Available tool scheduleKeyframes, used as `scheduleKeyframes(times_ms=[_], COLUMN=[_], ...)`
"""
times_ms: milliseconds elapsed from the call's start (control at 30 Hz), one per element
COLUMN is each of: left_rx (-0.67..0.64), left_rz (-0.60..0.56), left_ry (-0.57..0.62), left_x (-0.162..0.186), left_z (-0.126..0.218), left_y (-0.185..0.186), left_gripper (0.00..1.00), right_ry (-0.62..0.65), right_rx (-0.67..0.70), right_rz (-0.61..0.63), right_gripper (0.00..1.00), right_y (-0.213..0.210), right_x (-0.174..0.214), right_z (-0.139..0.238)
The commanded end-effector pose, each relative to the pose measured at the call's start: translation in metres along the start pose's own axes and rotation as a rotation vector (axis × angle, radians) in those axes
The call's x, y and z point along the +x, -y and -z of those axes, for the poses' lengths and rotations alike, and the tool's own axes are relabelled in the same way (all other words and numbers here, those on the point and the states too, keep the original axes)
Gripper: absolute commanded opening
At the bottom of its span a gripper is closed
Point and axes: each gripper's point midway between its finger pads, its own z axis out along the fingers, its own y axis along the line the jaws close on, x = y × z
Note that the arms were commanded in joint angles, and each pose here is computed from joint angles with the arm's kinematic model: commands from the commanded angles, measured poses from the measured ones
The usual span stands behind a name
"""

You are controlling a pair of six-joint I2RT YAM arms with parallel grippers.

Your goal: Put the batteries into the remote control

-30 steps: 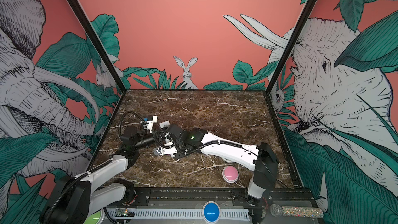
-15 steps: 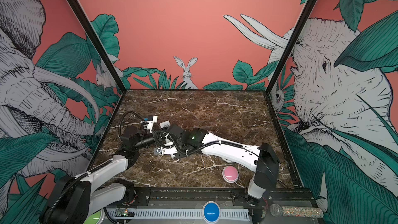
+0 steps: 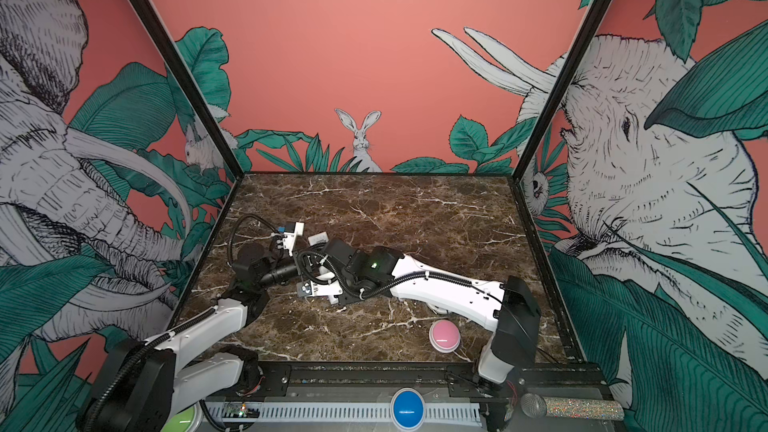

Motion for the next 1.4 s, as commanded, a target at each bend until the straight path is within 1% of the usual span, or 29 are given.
scheduleKeyframes(times_ms=[0,167,500,633,933,1233,1367], left_rx=[0.081,0.08,0.08,0.079,0.077,0.077,0.077], left_rz=[-0.055,-0.053,-0.054,-0.053,-0.052,-0.051,-0.053], left_ry=[-0.016,-0.017,-0.019,-0.017,-0.021,-0.022,-0.022], left_x=[-0.002,-0.001,-0.001,-0.001,-0.001,-0.001,-0.001], left_z=[0.001,0.001,0.001,0.001,0.0,0.0,0.0], left_y=[0.026,0.026,0.026,0.025,0.024,0.024,0.024], left_gripper=[0.0,0.0,0.0,0.0,0.0,0.0,0.0], right_ry=[0.001,0.008,0.023,0.041,0.068,0.099,0.086], right_rx=[0.059,0.076,0.06,0.061,0.054,-0.005,-0.022], right_rz=[-0.011,-0.007,0.013,0.015,0.022,0.02,0.022], right_gripper=[0.25,0.26,0.33,0.34,0.34,0.31,0.29], right_y=[0.016,0.02,0.017,0.018,0.019,0.01,0.006], right_x=[-0.002,-0.004,-0.009,-0.014,-0.022,-0.029,-0.028], right_z=[0.017,0.021,0.023,0.026,0.025,0.021,0.016])
